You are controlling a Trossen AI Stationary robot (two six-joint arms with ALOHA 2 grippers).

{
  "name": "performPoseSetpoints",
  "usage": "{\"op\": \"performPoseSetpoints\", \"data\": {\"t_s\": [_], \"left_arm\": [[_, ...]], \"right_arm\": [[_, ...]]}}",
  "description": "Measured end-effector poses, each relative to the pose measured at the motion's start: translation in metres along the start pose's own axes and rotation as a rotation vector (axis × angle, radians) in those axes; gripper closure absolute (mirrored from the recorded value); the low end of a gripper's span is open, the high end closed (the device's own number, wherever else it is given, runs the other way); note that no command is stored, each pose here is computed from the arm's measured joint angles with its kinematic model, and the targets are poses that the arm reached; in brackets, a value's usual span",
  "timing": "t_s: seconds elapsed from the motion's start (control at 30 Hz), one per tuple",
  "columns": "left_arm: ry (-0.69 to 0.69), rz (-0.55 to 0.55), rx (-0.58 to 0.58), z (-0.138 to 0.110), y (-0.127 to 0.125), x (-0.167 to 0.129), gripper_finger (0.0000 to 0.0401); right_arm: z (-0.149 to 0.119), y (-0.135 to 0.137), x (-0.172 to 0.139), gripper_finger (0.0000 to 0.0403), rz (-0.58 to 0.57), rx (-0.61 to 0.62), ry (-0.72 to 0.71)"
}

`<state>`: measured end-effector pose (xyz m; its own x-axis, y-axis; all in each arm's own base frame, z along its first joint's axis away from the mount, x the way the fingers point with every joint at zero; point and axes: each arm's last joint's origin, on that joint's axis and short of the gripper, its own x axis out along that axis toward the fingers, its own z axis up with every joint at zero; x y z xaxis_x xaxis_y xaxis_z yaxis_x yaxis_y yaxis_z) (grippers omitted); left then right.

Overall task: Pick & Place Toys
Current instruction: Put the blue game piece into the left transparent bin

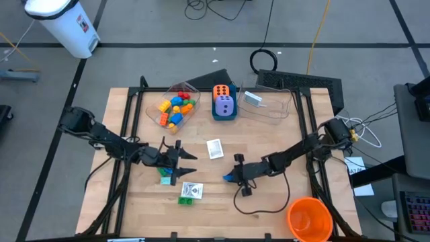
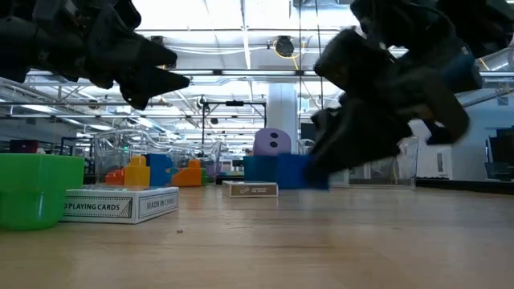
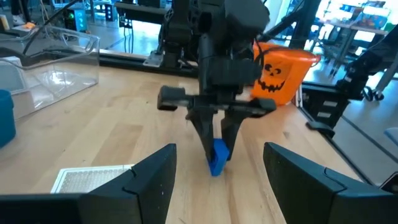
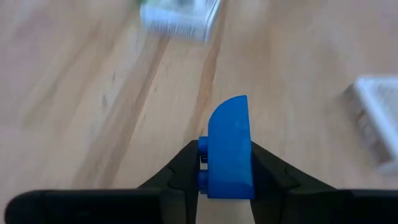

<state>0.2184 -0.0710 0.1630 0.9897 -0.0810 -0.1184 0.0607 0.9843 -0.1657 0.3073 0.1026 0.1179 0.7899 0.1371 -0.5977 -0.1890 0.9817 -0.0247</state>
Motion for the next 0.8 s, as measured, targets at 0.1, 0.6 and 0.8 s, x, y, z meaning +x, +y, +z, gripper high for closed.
{"op": "performPoseSetpoints", "data": {"t_s": [0.1, 0.6, 0.8], "left_arm": [[0.026, 0.006, 0.011, -0.003, 0.001, 0.000, 0.0158], [0.187, 0.021, 0.379, 0.044, -0.024, 0.037, 0.0158], [0.349, 0.066, 0.475, 0.073, -0.036, 0.061, 0.0158]], "right_arm": [[0.009, -0.006, 0.000, 0.0315, -0.010, 0.023, -0.085], [0.025, -0.087, -0.004, 0.0311, 0.313, 0.496, -0.225], [0.030, -0.105, -0.010, 0.0311, 0.402, 0.540, -0.289]]}}
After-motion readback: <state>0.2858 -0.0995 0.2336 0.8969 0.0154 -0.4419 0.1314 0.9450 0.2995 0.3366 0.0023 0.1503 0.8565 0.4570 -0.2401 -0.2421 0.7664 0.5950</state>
